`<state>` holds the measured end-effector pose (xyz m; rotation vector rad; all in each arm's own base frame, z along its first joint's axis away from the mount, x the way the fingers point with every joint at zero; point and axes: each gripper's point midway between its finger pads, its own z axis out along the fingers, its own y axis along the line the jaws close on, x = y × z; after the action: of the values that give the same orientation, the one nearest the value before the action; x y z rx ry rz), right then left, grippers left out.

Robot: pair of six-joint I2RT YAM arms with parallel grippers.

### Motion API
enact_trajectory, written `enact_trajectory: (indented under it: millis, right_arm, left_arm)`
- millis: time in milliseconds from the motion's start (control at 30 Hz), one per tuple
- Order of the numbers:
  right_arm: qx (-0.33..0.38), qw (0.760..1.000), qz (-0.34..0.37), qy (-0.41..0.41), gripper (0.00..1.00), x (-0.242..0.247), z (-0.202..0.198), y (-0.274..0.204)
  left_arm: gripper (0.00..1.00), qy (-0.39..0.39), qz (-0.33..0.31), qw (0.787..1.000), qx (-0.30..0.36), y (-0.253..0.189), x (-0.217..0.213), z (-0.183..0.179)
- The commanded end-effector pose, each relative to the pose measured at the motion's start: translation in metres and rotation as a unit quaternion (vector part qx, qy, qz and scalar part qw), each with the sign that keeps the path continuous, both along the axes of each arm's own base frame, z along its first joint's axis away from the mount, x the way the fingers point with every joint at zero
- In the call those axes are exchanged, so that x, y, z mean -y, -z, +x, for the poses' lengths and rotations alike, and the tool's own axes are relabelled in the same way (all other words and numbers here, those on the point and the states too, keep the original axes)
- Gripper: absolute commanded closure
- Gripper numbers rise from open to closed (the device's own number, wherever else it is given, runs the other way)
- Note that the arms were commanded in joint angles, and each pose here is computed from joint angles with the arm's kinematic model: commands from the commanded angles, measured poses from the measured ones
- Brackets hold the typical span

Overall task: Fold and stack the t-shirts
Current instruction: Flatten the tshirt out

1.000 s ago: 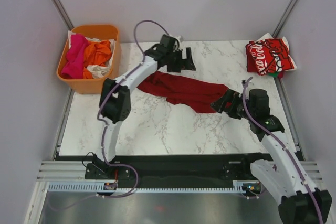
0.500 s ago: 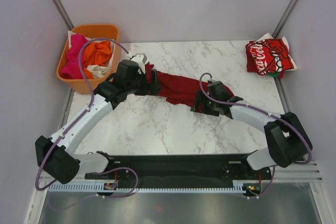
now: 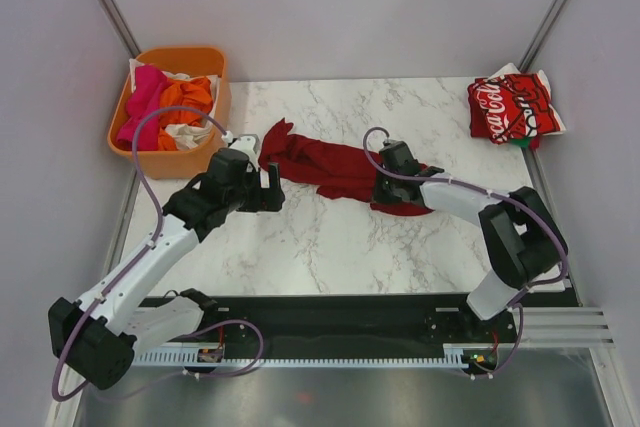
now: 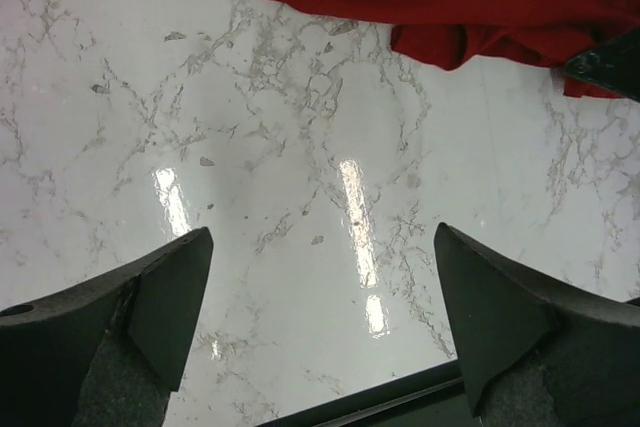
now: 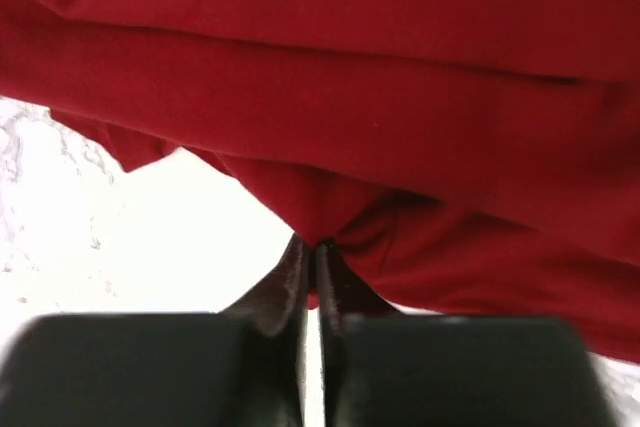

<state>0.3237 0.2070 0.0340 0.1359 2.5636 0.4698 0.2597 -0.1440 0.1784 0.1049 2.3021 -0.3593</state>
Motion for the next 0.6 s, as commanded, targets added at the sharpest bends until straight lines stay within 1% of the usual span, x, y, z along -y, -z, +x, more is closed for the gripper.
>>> enact_trajectory:
  millis: [0,33,100,133,167,200,233,267,300,333,367,400,467,567]
  right_arm:
    - [0.05,0.998,-0.043,0.005,1.0,0.013,0.019,-0.05]
    - [0.08,0.995,-0.066,0.01,1.0,0.027,0.022,-0.075]
    - [0.097,0.992,-0.085,0.019,1.0,0.052,0.019,-0.116]
    - [0.133,0.987,-0.085,0.026,1.0,0.067,0.016,-0.15]
    - [0.149,0.983,-0.099,0.046,1.0,0.085,0.015,-0.167]
    - [0.15,0.979,-0.117,0.076,0.98,0.113,0.013,-0.181]
    - [0.159,0.974,-0.134,0.089,0.82,0.131,0.009,-0.192]
    - [0.151,0.973,-0.146,0.095,0.51,0.143,0.007,-0.192]
    - [0.125,0.973,-0.162,0.104,0.02,0.156,0.001,-0.181]
    - [0.108,0.973,-0.171,0.107,0.02,0.16,-0.003,-0.172]
    - [0.094,0.976,-0.162,0.115,0.02,0.158,-0.006,-0.165]
    - [0.069,0.983,-0.142,0.097,0.02,0.147,-0.014,-0.149]
    - [0.058,0.986,-0.122,0.1,0.02,0.142,-0.019,-0.139]
    - [0.061,0.99,-0.074,0.103,0.02,0.129,-0.026,-0.128]
  left_arm:
    - [0.0,-0.01,0.023,1.0,0.011,0.001,-0.008,0.01]
    - [0.0,-0.011,0.023,1.0,0.012,0.0,-0.008,0.011]
    - [0.0,-0.015,0.022,1.0,0.015,-0.001,-0.01,0.012]
    - [0.0,-0.015,0.021,1.0,0.016,-0.001,-0.01,0.011]
    - [0.0,-0.017,0.019,1.0,0.015,0.0,-0.011,0.011]
    - [0.0,-0.017,0.017,1.0,0.017,-0.001,-0.01,0.01]
    - [0.0,-0.015,0.015,1.0,0.016,-0.001,-0.01,0.01]
    - [0.0,-0.015,0.013,1.0,0.017,-0.002,-0.009,0.011]
    - [0.0,-0.015,0.014,1.0,0.017,-0.002,-0.009,0.011]
    - [0.0,-0.015,0.014,1.0,0.016,-0.002,-0.01,0.012]
    - [0.01,-0.016,0.014,1.0,0.015,-0.001,-0.01,0.012]
    - [0.01,-0.015,0.013,1.0,0.015,-0.001,-0.009,0.012]
    - [0.01,-0.015,0.013,1.0,0.014,0.0,-0.009,0.011]
    - [0.01,-0.014,0.015,1.0,0.009,0.004,-0.01,0.009]
